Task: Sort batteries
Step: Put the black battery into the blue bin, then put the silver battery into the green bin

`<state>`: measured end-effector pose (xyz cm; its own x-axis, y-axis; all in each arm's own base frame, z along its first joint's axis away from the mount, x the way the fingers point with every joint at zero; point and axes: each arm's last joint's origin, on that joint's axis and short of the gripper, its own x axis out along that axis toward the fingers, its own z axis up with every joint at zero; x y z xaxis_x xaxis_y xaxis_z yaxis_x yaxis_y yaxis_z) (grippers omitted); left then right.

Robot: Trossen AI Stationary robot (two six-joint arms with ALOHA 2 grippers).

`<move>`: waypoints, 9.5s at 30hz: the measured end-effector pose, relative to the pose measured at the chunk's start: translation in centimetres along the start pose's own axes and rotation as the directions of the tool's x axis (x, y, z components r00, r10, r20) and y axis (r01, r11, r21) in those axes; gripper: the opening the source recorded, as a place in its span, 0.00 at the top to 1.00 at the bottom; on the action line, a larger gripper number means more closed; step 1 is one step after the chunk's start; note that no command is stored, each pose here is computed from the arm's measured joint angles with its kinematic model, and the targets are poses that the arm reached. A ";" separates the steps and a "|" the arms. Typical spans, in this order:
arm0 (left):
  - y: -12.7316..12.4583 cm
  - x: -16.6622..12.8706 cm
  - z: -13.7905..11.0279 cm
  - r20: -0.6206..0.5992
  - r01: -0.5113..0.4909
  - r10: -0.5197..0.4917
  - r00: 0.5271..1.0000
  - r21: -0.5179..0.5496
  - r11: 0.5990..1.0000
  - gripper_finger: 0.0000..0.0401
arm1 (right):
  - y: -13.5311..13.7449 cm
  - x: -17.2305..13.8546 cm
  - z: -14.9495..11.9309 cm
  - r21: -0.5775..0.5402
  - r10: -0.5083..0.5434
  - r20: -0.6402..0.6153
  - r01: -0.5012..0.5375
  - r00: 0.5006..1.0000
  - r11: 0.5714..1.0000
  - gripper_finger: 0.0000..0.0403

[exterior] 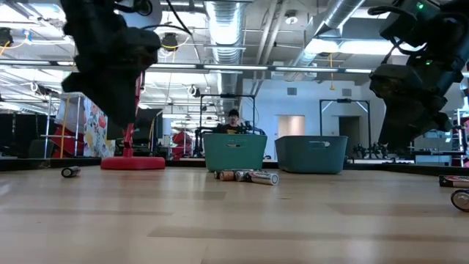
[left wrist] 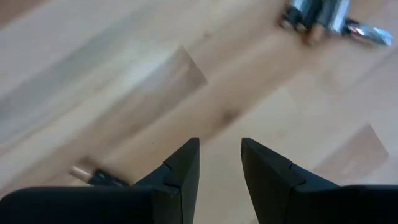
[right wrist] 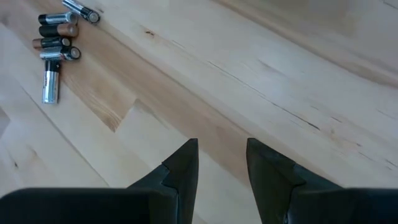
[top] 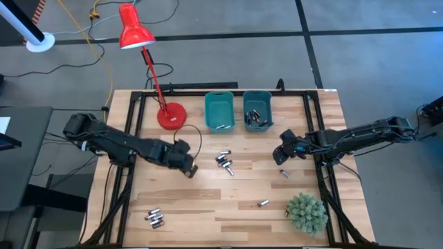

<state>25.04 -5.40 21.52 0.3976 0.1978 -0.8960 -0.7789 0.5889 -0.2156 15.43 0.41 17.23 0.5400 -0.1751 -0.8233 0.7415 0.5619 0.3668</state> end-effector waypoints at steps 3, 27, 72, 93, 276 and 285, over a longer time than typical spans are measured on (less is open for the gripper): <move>-0.1 -0.3 -0.9 -0.017 -0.009 0.009 1.000 0.003 1.000 0.72 | 0.1 0.0 -0.1 -0.007 0.003 -0.003 -0.003 1.000 1.000 0.63; 6.5 4.5 -2.9 -0.214 -0.325 0.244 0.946 -0.639 0.698 0.72 | 0.3 -0.1 -0.4 -0.026 0.016 -0.015 -0.016 1.000 1.000 0.63; -2.8 1.5 25.9 0.291 0.230 -0.347 0.892 0.368 0.901 0.91 | 0.2 0.0 0.2 -0.018 0.018 0.010 -0.018 1.000 1.000 0.63; -6.1 12.3 30.5 0.028 0.230 -0.275 0.961 0.467 0.854 0.89 | 0.1 0.0 0.1 0.050 0.012 0.004 -0.013 1.000 0.999 0.63; 10.5 1.7 -3.3 0.091 0.202 -0.337 0.937 0.646 0.736 0.69 | 11.0 19.9 28.6 -0.385 -0.302 -0.269 0.185 0.914 0.904 0.91; 10.7 1.8 -2.9 0.112 0.183 -0.320 0.941 0.627 0.757 0.69 | 11.0 19.9 28.5 -0.387 -0.308 -0.277 0.188 0.910 0.903 0.76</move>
<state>15.99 -1.04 16.52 0.6780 0.0855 -0.7301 -0.2128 0.9735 -0.0836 45.69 -19.91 17.19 0.1529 -0.1088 -0.9822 0.6165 0.7873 0.0087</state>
